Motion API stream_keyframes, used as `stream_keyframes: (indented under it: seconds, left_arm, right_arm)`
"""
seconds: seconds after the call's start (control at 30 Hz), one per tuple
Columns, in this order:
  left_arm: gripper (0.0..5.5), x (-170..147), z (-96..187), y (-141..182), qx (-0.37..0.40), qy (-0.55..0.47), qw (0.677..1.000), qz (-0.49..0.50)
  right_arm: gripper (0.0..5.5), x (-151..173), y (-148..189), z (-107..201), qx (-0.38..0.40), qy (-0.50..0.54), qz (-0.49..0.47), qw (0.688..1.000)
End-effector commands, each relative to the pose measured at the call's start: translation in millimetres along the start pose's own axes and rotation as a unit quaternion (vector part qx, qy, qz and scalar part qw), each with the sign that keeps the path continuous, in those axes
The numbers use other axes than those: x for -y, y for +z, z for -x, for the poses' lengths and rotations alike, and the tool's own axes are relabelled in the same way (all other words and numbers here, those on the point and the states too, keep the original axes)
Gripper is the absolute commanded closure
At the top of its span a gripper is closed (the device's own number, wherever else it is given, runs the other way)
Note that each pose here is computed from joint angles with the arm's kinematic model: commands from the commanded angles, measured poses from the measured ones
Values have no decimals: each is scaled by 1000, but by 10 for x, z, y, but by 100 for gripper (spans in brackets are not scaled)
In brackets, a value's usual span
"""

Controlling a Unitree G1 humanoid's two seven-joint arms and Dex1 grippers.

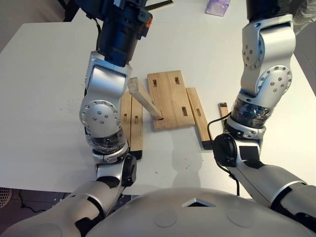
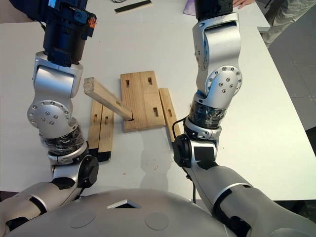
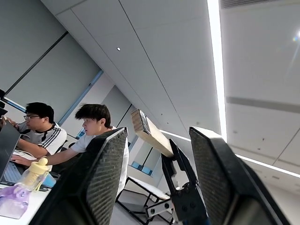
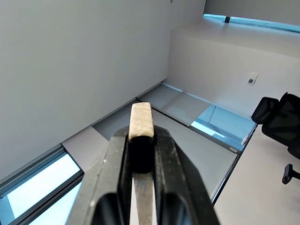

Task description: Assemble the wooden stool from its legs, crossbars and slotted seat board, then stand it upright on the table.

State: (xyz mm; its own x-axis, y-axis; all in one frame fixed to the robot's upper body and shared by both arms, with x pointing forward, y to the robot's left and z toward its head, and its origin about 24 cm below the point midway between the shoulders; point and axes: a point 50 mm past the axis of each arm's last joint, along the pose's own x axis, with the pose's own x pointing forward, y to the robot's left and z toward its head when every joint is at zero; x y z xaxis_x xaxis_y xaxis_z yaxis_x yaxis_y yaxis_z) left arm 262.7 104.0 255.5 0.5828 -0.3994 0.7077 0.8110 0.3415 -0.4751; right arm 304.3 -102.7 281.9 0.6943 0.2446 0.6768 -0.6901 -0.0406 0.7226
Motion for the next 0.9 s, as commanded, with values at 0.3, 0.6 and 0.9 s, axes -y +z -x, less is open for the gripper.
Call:
stream_keyframes:
  seconds: [0.3, 0.6, 0.9]
  left_arm:
    - [306, 17, -154, -206, 3, 38, 996, 76]
    - [401, -5, -118, -162, 9, 45, 996, 70]
    - [468, -18, -87, -219, -19, 45, 996, 73]
  right_arm:
    - [508, 111, -575, 215, -66, -6, -75, 995]
    - [508, 157, -560, 321, -63, -10, -63, 996]
    - [508, 121, -324, 230, -21, 7, -52, 998]
